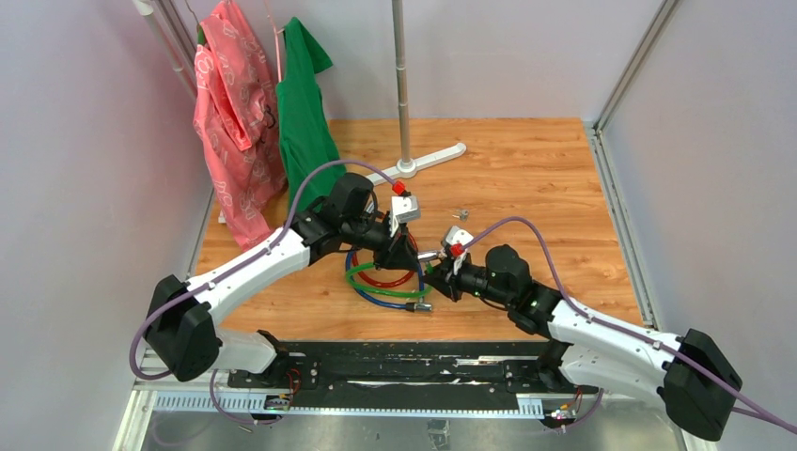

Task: Lock with the key
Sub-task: Lock the lock.

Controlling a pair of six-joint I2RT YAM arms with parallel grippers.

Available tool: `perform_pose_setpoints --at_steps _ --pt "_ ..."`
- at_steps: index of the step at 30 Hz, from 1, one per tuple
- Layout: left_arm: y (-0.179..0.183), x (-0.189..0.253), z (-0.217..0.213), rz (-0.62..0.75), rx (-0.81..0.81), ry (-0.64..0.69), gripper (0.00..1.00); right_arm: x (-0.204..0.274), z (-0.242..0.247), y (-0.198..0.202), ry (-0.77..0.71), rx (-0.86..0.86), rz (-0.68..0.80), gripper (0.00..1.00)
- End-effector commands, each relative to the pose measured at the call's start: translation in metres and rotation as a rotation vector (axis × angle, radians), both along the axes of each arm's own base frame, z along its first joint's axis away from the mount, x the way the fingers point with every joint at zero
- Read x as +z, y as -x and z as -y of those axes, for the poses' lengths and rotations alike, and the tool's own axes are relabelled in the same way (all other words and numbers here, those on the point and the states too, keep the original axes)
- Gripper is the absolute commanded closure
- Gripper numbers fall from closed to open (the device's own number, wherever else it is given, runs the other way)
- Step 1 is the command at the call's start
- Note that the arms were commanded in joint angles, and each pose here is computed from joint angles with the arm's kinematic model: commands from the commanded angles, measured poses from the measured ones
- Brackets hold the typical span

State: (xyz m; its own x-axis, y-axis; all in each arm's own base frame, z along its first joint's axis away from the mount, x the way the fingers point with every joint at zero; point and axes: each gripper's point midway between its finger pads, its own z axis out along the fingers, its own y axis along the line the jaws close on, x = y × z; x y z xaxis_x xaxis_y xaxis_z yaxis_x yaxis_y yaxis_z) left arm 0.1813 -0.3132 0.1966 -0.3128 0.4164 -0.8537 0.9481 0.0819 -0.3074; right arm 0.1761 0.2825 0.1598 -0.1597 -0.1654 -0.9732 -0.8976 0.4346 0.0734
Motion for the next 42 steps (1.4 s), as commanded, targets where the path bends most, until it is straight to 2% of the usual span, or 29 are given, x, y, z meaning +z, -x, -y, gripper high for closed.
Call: perform_pose_setpoints --at_steps 1,8,15,18,20,25,28,30,31,33,35,42 --pt "0.008 -0.025 0.003 -0.02 -0.011 -0.041 1.0 0.094 -0.022 -0.001 -0.224 0.051 0.22 1.0" --pt "-0.015 -0.04 0.0 0.162 -0.023 -0.094 1.0 0.073 -0.03 -0.014 -0.151 0.051 0.271 1.0" --pt "-0.018 -0.08 -0.004 0.194 -0.037 -0.14 1.0 0.066 -0.022 -0.023 -0.165 -0.023 0.244 1.0" --pt "0.001 -0.086 -0.003 0.211 -0.13 -0.154 1.0 0.075 -0.026 -0.029 -0.202 -0.047 0.236 1.0" --pt "0.018 -0.089 -0.002 0.176 -0.188 -0.149 1.0 0.086 -0.028 -0.031 -0.252 -0.054 0.239 1.0" --pt "0.042 -0.082 0.004 -0.074 -0.171 -0.078 1.0 0.111 -0.025 -0.035 -0.295 -0.078 0.288 1.0" --pt "0.034 -0.086 0.005 -0.054 -0.113 -0.087 1.0 0.107 -0.021 -0.036 -0.238 -0.076 0.326 1.0" --pt "0.016 -0.095 0.001 0.005 -0.031 -0.134 1.0 0.09 -0.021 -0.034 -0.183 -0.064 0.292 1.0" --pt "0.004 -0.097 -0.002 0.035 0.016 -0.156 1.0 0.081 -0.02 -0.032 -0.162 -0.058 0.272 0.99" --pt "-0.016 -0.096 -0.011 0.081 0.091 -0.174 1.0 0.06 -0.014 -0.028 -0.099 -0.052 0.222 0.84" --pt "-0.023 -0.091 -0.015 0.105 0.098 -0.17 1.0 0.039 -0.006 -0.027 -0.031 -0.073 0.184 0.7" --pt "-0.034 -0.078 -0.018 0.128 0.079 -0.132 1.0 -0.003 0.01 -0.01 0.107 -0.034 0.077 0.61"
